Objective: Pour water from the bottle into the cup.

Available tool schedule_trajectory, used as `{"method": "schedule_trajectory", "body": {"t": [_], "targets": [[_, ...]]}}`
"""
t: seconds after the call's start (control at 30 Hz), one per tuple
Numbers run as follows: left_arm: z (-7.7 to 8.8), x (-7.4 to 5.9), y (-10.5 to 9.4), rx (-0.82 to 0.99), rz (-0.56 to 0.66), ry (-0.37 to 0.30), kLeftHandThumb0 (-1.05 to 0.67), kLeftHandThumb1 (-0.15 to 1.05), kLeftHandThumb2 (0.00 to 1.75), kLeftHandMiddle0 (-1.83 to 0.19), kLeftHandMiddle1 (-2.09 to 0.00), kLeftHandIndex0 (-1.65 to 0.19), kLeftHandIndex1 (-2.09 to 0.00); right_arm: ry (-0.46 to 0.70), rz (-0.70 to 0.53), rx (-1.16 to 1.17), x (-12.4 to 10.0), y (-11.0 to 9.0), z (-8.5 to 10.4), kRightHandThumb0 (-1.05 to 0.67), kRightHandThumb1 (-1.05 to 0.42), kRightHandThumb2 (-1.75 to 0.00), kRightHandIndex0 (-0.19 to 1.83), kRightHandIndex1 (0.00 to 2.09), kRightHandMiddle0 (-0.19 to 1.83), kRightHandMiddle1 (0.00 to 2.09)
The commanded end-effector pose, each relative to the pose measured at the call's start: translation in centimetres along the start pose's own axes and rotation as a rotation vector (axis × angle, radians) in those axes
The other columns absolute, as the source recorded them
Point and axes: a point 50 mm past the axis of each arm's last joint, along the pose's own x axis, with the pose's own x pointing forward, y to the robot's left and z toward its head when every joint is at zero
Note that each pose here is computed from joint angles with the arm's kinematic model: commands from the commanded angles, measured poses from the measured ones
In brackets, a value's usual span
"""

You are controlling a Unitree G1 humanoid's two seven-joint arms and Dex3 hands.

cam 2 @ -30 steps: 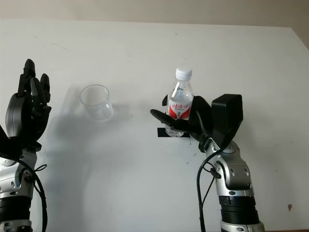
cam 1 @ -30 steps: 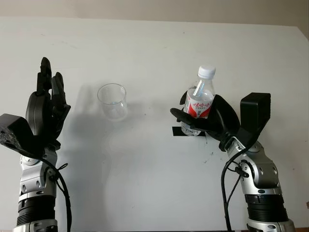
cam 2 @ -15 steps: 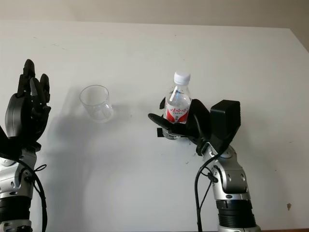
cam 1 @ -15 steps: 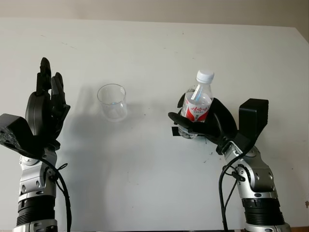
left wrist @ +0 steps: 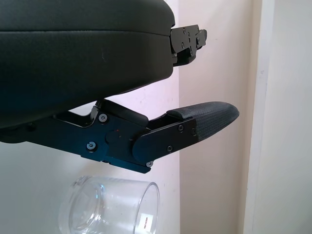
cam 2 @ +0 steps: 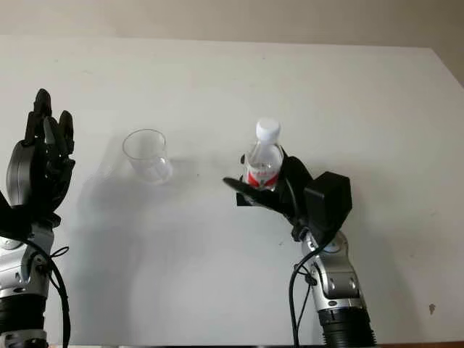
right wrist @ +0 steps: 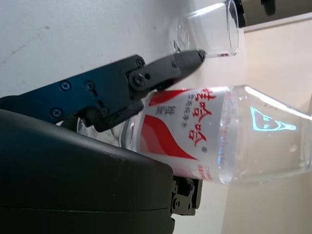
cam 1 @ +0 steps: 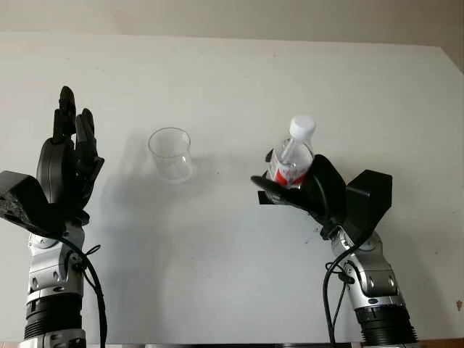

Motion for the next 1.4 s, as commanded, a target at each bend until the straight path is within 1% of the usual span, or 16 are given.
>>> {"method": "schedule_trajectory", "body": {"t": [0.0, 0.03, 0.07, 0.13, 0.17, 0.47, 0.53, 0.6, 0.7, 0.83, 1.03, 1.2, 1.37], "targets": [[0.2, 0.0, 0.2, 0.009, -0.001, -0.009, -0.71, 1.05, 0.70, 0.09, -0.05, 0.13, -0.06, 0.076, -0.006, -0.004, -1.2, -0.3, -2.2, -0.57, -1.00, -0.05, -0.09, 0.59, -0.17, 0.80], [0.2, 0.0, 0.2, 0.008, -0.002, -0.009, -0.71, 1.05, 0.70, 0.08, -0.05, 0.13, -0.06, 0.069, 0.000, -0.015, -1.3, -0.3, -2.3, -0.58, -0.99, -0.05, -0.04, 0.41, -0.14, 0.67], [0.2, 0.0, 0.2, 0.007, -0.003, -0.009, -0.71, 1.05, 0.70, 0.08, -0.05, 0.12, -0.06, 0.063, 0.004, -0.022, -1.3, -0.3, -2.3, -0.60, -0.99, -0.05, -0.03, 0.25, -0.13, 0.53], [0.1, 0.0, 0.3, 0.005, -0.003, -0.007, -0.71, 1.05, 0.70, 0.08, -0.06, 0.12, -0.06, 0.053, 0.013, -0.020, -1.4, -0.3, -2.4, -0.62, -0.98, -0.05, -0.02, 0.14, -0.12, 0.41], [0.1, 0.0, 0.3, 0.005, -0.003, -0.007, -0.71, 1.05, 0.70, 0.08, -0.06, 0.12, -0.06, 0.051, 0.017, -0.016, -1.4, -0.3, -2.5, -0.63, -0.97, -0.05, -0.06, 0.09, -0.15, 0.34], [0.1, 0.0, 0.3, 0.008, -0.003, -0.004, -0.71, 1.05, 0.70, 0.08, -0.06, 0.12, -0.06, 0.031, 0.053, -0.019, -1.6, -0.4, -2.3, -0.70, -0.96, -0.05, -0.19, 0.02, -0.19, 0.10], [0.1, 0.0, 0.3, 0.007, -0.005, -0.006, -0.71, 1.05, 0.70, 0.08, -0.05, 0.13, -0.06, 0.012, 0.083, -0.046, -1.6, -0.5, -2.1, -0.76, -0.96, -0.05, -0.19, 0.00, -0.19, 0.02], [0.0, 0.0, 0.3, 0.003, -0.003, -0.006, -0.70, 1.05, 0.71, 0.08, -0.05, 0.12, -0.06, -0.014, 0.092, -0.071, -1.6, -0.5, -1.9, -0.86, -0.96, -0.05, -0.19, 0.00, -0.19, 0.00], [0.1, 0.1, 0.3, 0.007, -0.001, -0.008, -0.71, 1.05, 0.70, 0.08, -0.05, 0.12, -0.06, -0.059, 0.071, -0.065, -1.5, -0.9, -1.1, -0.94, -0.96, -0.05, -0.19, 0.00, -0.19, 0.00], [0.1, 0.1, 0.3, 0.002, -0.006, -0.006, -0.71, 1.05, 0.70, 0.09, -0.05, 0.13, -0.05, -0.121, 0.017, -0.044, -1.4, -1.7, 0.2, -0.96, -0.97, -0.06, -0.19, 0.00, -0.19, 0.00], [0.0, 0.1, 0.3, 0.004, -0.004, -0.009, -0.70, 1.05, 0.71, 0.09, -0.05, 0.13, -0.05, -0.181, -0.060, -0.028, -1.1, -2.3, 1.1, -0.96, -1.00, -0.07, -0.19, 0.00, -0.19, 0.00], [0.1, 0.1, 0.3, 0.002, -0.006, -0.011, -0.70, 1.05, 0.71, 0.08, -0.06, 0.12, -0.06, -0.201, -0.064, -0.019, -1.1, -2.7, 1.6, -0.92, -1.00, -0.06, -0.19, 0.00, -0.19, 0.00], [0.0, 0.1, 0.3, -0.006, -0.001, -0.008, -0.71, 1.05, 0.70, 0.08, -0.05, 0.13, -0.06, -0.214, -0.064, -0.014, -1.2, -2.5, 1.5, -0.88, -1.00, -0.06, -0.19, 0.00, -0.19, 0.00]]}}
